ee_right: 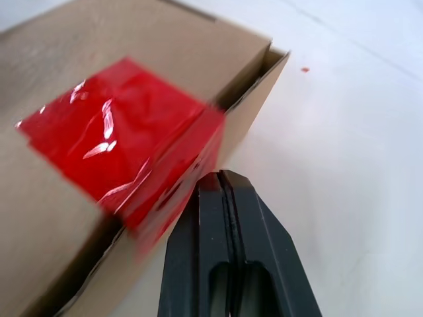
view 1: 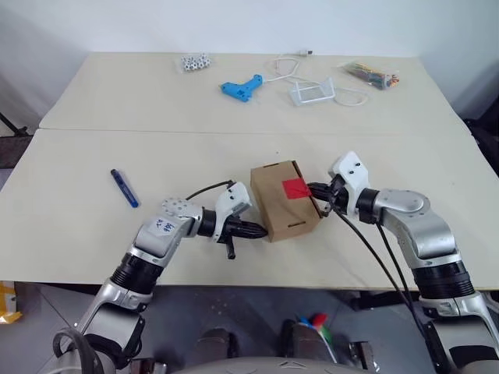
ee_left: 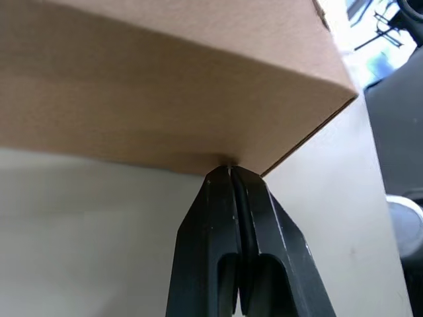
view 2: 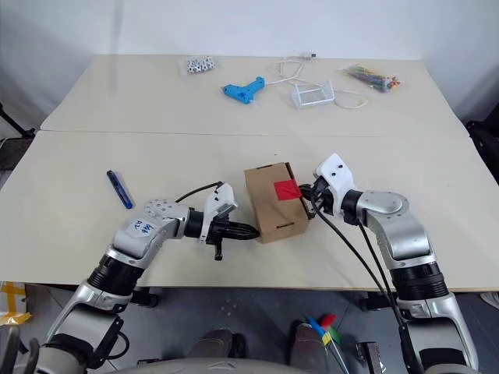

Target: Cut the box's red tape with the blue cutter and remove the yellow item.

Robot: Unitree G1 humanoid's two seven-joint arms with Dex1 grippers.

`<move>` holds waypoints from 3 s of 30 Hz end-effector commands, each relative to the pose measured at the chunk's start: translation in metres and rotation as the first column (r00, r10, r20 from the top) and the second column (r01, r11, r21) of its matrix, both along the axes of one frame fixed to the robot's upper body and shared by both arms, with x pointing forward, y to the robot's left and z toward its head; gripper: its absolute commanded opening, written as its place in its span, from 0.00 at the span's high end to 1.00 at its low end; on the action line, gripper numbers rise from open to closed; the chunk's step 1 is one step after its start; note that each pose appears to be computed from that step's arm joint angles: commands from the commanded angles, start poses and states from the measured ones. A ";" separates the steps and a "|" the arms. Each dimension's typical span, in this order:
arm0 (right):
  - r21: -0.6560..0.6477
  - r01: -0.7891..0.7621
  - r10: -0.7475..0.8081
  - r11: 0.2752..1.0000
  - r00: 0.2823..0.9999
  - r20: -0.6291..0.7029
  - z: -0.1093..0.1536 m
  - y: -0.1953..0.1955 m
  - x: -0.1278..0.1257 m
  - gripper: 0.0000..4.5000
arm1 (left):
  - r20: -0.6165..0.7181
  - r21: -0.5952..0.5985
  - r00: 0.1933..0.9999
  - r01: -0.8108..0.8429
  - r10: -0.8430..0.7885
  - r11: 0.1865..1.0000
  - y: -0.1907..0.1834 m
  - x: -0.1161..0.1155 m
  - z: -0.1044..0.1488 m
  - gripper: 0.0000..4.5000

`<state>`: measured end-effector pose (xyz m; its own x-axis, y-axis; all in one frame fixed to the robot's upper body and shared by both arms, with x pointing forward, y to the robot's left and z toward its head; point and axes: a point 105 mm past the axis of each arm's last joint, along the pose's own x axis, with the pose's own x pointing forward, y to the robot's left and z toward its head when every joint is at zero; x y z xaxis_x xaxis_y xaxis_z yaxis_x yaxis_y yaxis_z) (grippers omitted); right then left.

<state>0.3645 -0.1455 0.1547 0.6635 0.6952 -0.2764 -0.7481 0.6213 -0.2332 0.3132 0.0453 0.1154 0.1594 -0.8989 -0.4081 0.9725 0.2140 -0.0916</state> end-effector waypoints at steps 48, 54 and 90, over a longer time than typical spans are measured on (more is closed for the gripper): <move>0.269 -0.542 0.413 0.796 0.811 0.414 0.092 -0.006 -0.103 0.00 | 0.220 -0.386 -0.029 -0.921 0.975 0.059 0.289 -0.084 0.033 0.00; 0.277 -0.552 0.434 0.786 0.813 0.389 0.092 -0.003 -0.111 0.00 | 0.020 -0.358 -0.241 -0.908 0.970 -0.219 0.266 -0.035 0.039 0.00; 0.286 -0.379 0.261 0.880 0.889 0.376 0.079 -0.024 -0.119 0.00 | -0.022 0.034 -0.452 -0.892 0.892 -0.451 0.216 0.020 -0.030 0.63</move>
<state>0.2499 -0.1675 0.2250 0.3968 0.8967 0.1963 -0.8614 0.4376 -0.2579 0.3434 0.2572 0.1142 0.7755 0.5290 -0.3445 -0.5997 0.7879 -0.1401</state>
